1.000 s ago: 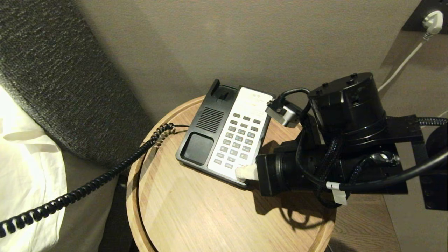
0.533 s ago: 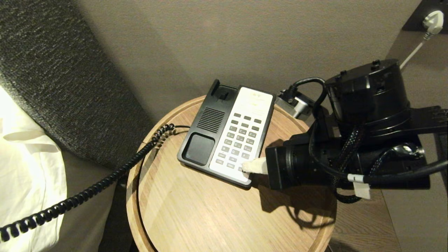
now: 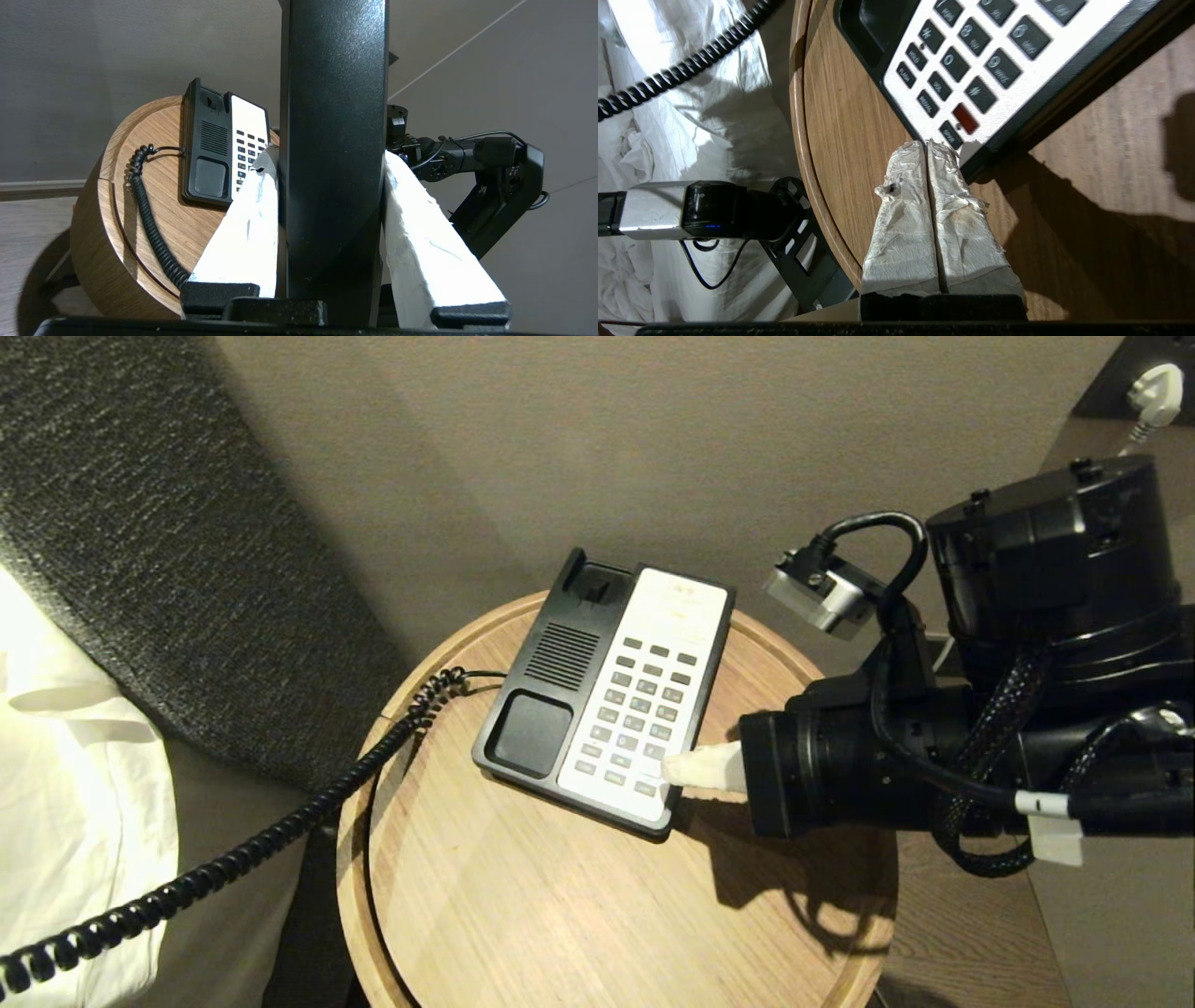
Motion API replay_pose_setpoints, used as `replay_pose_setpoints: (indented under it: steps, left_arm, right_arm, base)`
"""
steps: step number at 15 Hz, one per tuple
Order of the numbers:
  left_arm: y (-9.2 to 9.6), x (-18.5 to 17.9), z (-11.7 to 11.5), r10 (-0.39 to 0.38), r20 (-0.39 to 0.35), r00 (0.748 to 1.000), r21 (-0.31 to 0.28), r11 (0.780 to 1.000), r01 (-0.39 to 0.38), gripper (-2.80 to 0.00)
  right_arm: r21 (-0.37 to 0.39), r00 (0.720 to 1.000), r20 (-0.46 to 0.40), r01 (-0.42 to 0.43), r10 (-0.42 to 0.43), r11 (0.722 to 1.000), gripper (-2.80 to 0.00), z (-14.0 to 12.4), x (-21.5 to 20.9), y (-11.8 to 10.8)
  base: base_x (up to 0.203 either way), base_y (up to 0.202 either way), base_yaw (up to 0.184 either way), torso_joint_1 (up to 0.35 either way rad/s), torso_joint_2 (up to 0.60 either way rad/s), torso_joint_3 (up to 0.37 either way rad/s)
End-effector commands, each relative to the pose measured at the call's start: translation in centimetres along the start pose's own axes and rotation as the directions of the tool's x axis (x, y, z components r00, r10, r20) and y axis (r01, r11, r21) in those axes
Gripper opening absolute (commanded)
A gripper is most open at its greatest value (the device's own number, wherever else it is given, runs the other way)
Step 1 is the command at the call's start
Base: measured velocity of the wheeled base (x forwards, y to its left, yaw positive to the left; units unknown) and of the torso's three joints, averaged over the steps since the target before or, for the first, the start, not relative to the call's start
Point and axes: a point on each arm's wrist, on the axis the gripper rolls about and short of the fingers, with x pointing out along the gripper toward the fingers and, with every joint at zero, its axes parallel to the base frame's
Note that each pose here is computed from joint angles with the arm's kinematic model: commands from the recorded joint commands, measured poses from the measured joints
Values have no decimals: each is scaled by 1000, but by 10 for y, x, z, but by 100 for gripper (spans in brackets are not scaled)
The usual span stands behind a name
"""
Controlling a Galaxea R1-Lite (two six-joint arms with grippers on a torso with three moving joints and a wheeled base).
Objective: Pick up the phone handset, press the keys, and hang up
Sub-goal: Dial the number
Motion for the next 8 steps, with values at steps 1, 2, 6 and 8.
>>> replay_pose_setpoints:
  steps: [1,2,6,8]
  left_arm:
    - [0,1,0,4,-3,1000,-3,1000,-4,-280]
    - [0,-1,1,2,5,1000,-4,1000,-2,-280]
    - [-2,-5,4,-4,27,1000,-5,1000,4,-280]
    - [-3,-7,7,-7,35,999,-5,1000,8,-280]
  right_arm:
    - [-6,1000,-21,-3,3,1000,-280,-2,12,2]
    - [-10,1000,-26,-8,8,1000,-280,-3,14,4]
    - [-14,999,-44,-1,0,1000,-280,-5,25,4]
    - [-15,999,-49,5,-6,1000,-280,-6,28,3]
  base:
    - [0,0,0,0,0,0]
    - [0,0,0,0,0,0]
    - [0,0,0,0,0,0]
    - [0,0,0,0,0,0]
